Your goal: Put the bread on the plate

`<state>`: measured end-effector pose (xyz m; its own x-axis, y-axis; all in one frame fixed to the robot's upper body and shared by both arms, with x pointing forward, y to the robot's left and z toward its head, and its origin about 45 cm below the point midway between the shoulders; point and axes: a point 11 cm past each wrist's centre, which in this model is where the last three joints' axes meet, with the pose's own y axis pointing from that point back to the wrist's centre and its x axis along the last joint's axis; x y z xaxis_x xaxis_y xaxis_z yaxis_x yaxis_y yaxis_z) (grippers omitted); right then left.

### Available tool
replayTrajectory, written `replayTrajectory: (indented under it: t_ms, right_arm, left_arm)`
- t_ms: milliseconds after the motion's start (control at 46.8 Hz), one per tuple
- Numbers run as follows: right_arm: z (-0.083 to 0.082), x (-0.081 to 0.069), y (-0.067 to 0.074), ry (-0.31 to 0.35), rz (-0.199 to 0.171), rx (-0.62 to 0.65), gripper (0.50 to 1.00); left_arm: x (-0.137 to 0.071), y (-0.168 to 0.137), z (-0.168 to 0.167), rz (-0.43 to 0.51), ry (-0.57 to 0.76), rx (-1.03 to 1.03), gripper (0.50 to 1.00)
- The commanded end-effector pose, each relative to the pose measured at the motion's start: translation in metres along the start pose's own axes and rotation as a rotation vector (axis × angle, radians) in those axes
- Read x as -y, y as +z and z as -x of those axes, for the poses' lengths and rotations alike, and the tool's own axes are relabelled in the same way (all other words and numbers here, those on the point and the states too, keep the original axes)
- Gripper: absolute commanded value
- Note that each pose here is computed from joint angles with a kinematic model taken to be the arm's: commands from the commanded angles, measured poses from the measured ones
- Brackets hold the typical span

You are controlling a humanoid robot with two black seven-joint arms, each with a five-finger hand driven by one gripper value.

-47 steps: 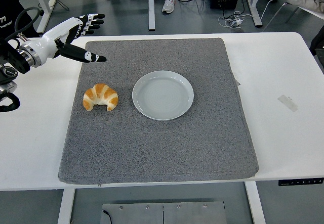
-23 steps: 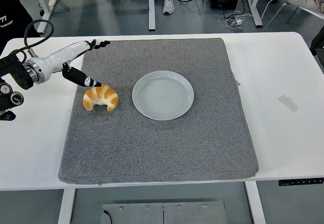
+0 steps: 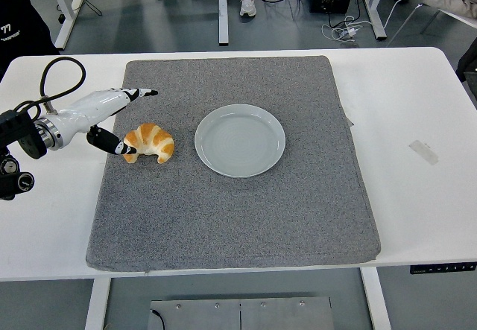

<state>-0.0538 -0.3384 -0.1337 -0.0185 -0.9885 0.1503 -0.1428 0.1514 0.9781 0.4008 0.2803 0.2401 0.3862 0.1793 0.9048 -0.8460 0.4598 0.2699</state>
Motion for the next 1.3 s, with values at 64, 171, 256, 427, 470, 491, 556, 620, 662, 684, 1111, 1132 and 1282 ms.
replayTrajectory:
  t_ms: [64,171,256,427,470,491,556,620,662,684,1111,1132,1282]
  right_arm:
    - [0.0,0.0,0.0,0.0,0.0,0.0,1.0]
    - [0.0,0.0,0.0,0.0,0.0,0.0,1.0]
    - [0.0,0.0,0.0,0.0,0.0,0.0,1.0]
    - [0.0,0.0,0.0,0.0,0.0,0.0,1.0]
    - [0.0,0.0,0.0,0.0,0.0,0.0,1.0]
    - [0.0,0.0,0.0,0.0,0.0,0.0,1.0]
    - [0.0,0.0,0.0,0.0,0.0,0.0,1.0]
    - [0.0,0.0,0.0,0.0,0.0,0.0,1.0]
    - [0.0,0.0,0.0,0.0,0.0,0.0,1.0]
    - [0.0,0.0,0.0,0.0,0.0,0.0,1.0]
    - [0.0,0.0,0.0,0.001,0.0,0.0,1.0]
    - [0.0,0.0,0.0,0.0,0.0,0.0,1.0]
    - [0.0,0.0,0.0,0.0,0.0,0.0,1.0]
  left_arm:
    - [0.003,0.005,0.005,0.016,0.007,0.01,0.971]
    - [0.003,0.005,0.01,0.016,0.011,0.018,0.971]
    - [0.007,0.01,0.014,0.03,0.021,0.027,0.971]
    - [0.013,0.007,0.021,0.018,0.03,0.044,0.971]
    - [0.016,0.006,0.022,0.015,0.032,0.051,0.971]
    - [0.017,0.005,0.023,0.012,0.032,0.054,0.971]
    - [0.02,0.002,0.026,0.003,0.032,0.059,0.969]
    - [0.021,0.001,0.026,0.0,0.035,0.062,0.969]
    - [0.021,-0.001,0.026,-0.003,0.036,0.064,0.969]
    - [0.021,0.0,0.026,-0.002,0.036,0.063,0.969]
    - [0.029,-0.006,0.039,-0.023,0.037,0.078,0.93]
    - [0.029,-0.006,0.04,-0.023,0.035,0.078,0.921]
    - [0.03,-0.007,0.041,-0.027,0.034,0.074,0.84]
